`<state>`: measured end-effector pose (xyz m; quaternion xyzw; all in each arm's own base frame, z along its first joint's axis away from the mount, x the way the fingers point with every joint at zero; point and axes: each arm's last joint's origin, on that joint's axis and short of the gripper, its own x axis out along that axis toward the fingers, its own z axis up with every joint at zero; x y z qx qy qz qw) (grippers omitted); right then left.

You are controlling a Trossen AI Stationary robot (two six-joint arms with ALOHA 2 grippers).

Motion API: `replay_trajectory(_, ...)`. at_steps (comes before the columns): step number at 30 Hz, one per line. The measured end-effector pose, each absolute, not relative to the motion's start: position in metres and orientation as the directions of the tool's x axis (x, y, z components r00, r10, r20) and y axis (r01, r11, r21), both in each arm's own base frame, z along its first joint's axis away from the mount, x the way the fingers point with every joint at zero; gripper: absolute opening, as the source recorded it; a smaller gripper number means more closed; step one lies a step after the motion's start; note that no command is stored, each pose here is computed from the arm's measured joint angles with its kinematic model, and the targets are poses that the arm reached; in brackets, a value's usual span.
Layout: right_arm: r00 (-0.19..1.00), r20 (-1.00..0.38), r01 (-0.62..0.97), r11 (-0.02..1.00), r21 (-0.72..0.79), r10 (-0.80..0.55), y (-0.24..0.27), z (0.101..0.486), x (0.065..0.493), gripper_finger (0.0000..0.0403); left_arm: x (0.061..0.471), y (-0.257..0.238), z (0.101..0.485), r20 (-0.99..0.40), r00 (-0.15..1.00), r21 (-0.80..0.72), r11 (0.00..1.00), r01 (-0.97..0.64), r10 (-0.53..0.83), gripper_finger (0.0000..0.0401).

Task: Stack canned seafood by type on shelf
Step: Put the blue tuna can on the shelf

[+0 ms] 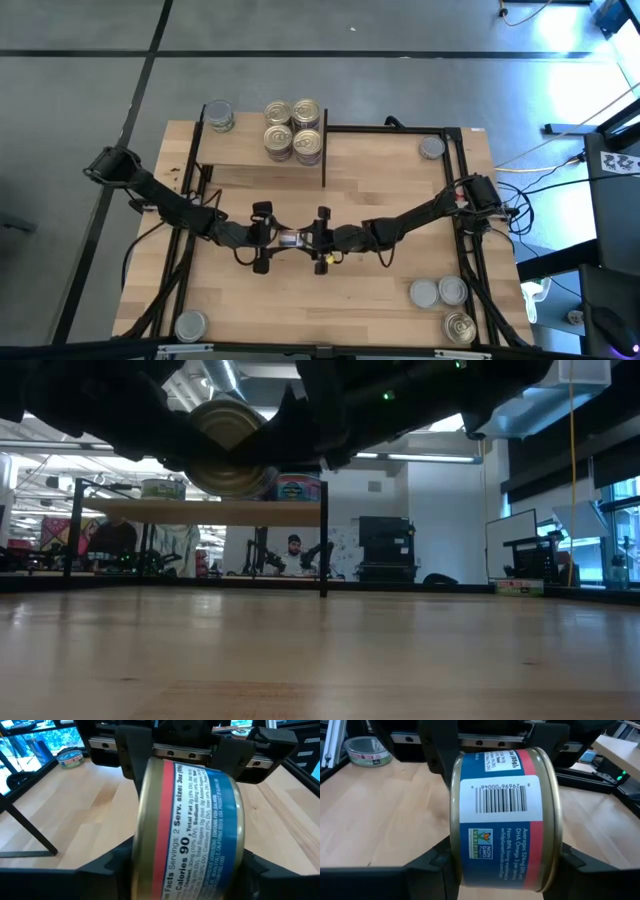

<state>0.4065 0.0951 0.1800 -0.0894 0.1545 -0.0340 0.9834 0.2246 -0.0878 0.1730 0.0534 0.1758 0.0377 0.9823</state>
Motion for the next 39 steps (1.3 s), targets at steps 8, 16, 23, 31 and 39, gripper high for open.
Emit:
replay_trajectory(8, 0.948, -0.315, -0.009, 0.983, -0.181, -0.050, 0.096, 0.179, 0.406, 0.0223, 0.224, -0.091, 0.175, -0.335, 0.938, 0.163, 0.986, -0.037, 0.091, 0.0180)
replay_trajectory(16, 0.878, -0.478, -0.061, 0.980, -0.191, -0.039, 0.101, 0.208, 0.377, 0.0389, 0.222, -0.097, 0.205, -0.408, 0.891, 0.267, 0.959, -0.093, 0.199, 0.0180)
replay_trajectory(23, 0.780, -0.626, -0.204, 0.953, -0.222, 0.021, 0.132, 0.204, 0.349, 0.0344, 0.214, -0.094, 0.249, -0.445, 0.801, 0.389, 0.892, -0.229, 0.400, 0.0180)
replay_trajectory(31, 0.812, -0.583, -0.200, 0.955, -0.220, 0.035, 0.139, 0.163, 0.323, 0.0294, 0.220, -0.083, 0.303, -0.372, 0.683, 0.495, 0.757, -0.427, 0.628, 0.0180)
replay_trajectory(39, 0.856, -0.514, -0.167, 0.971, -0.172, 0.057, 0.131, 0.141, 0.307, 0.0259, 0.209, -0.049, 0.327, -0.440, 0.484, 0.623, 0.645, -0.441, 0.756, 0.0180)
